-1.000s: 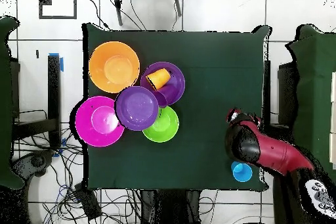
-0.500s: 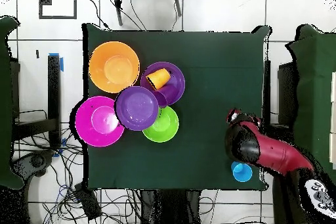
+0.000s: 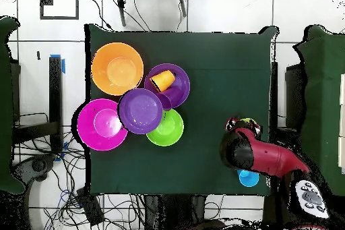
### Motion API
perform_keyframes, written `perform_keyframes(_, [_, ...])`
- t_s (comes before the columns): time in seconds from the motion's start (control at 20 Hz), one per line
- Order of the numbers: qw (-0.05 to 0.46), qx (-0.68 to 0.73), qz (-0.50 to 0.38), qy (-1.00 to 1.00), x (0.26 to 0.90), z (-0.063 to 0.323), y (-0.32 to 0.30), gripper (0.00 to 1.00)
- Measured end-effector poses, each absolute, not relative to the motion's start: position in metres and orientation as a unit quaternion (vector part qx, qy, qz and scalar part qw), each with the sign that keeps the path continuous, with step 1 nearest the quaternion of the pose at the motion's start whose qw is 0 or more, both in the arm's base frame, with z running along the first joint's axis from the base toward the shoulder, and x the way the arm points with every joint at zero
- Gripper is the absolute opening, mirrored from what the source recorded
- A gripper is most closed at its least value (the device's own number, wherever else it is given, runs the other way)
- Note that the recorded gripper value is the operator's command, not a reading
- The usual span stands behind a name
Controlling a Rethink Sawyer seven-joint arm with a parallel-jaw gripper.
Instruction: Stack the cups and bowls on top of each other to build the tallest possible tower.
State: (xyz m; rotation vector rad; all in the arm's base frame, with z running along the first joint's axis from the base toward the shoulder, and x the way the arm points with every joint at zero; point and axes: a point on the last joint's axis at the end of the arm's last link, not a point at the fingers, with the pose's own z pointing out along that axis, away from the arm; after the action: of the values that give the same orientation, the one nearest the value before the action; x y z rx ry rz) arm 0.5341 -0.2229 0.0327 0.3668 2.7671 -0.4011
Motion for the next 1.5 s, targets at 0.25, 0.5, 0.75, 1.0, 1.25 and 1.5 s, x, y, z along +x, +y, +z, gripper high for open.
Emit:
perform_keyframes(0.25, [0.158, 0.127, -0.138, 0.969, 0.533, 0.030, -0.220, 1.00])
perform_keyframes(0.5, [0.151, 0.133, -0.136, 0.970, 0.527, 0.025, -0.224, 1.00])
perform_keyframes(0.75, [0.151, 0.148, -0.132, 0.968, 0.523, 0.023, -0.236, 1.00])
perform_keyframes(1.0, [0.152, 0.165, -0.127, 0.966, 0.518, 0.021, -0.250, 1.00])
perform_keyframes(1.25, [0.151, 0.164, -0.134, 0.966, 0.514, 0.023, -0.253, 1.00])
perform_keyframes(1.5, [0.153, 0.158, -0.135, 0.966, 0.516, 0.023, -0.248, 1.00])
